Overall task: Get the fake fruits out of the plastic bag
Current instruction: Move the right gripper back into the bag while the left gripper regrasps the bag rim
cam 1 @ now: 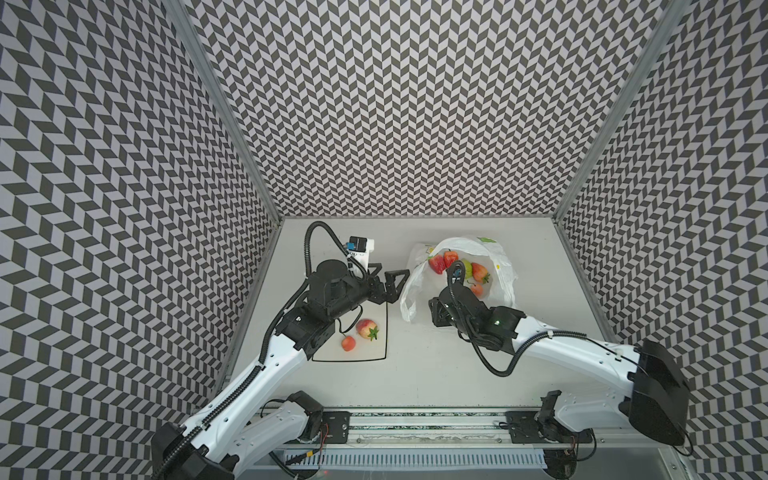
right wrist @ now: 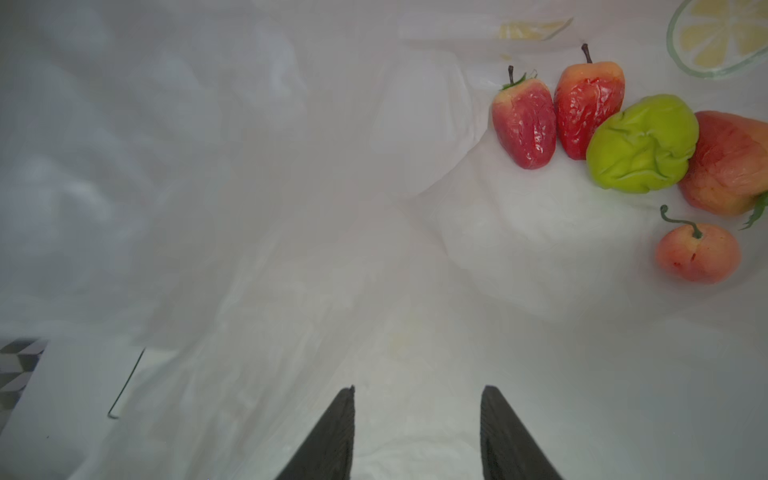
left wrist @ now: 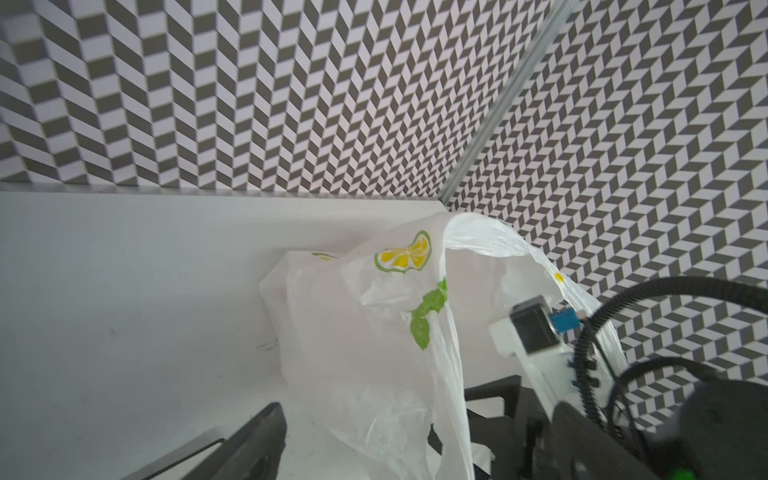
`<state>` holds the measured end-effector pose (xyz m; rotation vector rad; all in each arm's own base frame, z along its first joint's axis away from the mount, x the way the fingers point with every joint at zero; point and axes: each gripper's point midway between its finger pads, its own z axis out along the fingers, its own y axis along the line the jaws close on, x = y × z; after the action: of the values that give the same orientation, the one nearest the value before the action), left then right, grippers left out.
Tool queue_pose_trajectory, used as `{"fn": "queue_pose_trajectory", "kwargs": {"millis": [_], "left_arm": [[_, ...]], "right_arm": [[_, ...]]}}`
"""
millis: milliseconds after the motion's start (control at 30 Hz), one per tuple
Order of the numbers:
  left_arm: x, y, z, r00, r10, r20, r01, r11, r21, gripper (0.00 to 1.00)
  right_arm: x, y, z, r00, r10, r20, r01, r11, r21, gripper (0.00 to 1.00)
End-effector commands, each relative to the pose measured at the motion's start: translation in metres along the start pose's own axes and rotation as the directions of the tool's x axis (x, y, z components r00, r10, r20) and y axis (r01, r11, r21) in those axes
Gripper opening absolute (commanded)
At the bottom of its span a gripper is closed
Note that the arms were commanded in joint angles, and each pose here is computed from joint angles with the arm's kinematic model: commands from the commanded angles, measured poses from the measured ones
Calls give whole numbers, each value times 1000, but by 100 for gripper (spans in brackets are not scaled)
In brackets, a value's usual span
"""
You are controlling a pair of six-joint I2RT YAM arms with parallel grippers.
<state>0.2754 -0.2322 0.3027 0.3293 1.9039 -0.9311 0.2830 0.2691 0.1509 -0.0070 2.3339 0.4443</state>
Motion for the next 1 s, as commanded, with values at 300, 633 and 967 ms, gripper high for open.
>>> {"fn": "queue_pose_trajectory", "kwargs": {"millis": [300,633,967], "left_arm": [[48,13,44,992,-32,-125,23,997,-71,76],[52,5,61,990,-39,-136,36,999,-24,18],[46,-24,63,994,-1,-111,7,999,46,0]], "right_arm": [[-33,-24,73,925,379,-20,-380,925,-18,56],[-64,-81,99,802,595,56,-597,797,90,63],[-85,-133,112,721,679,137,-693,702,167,79]]}}
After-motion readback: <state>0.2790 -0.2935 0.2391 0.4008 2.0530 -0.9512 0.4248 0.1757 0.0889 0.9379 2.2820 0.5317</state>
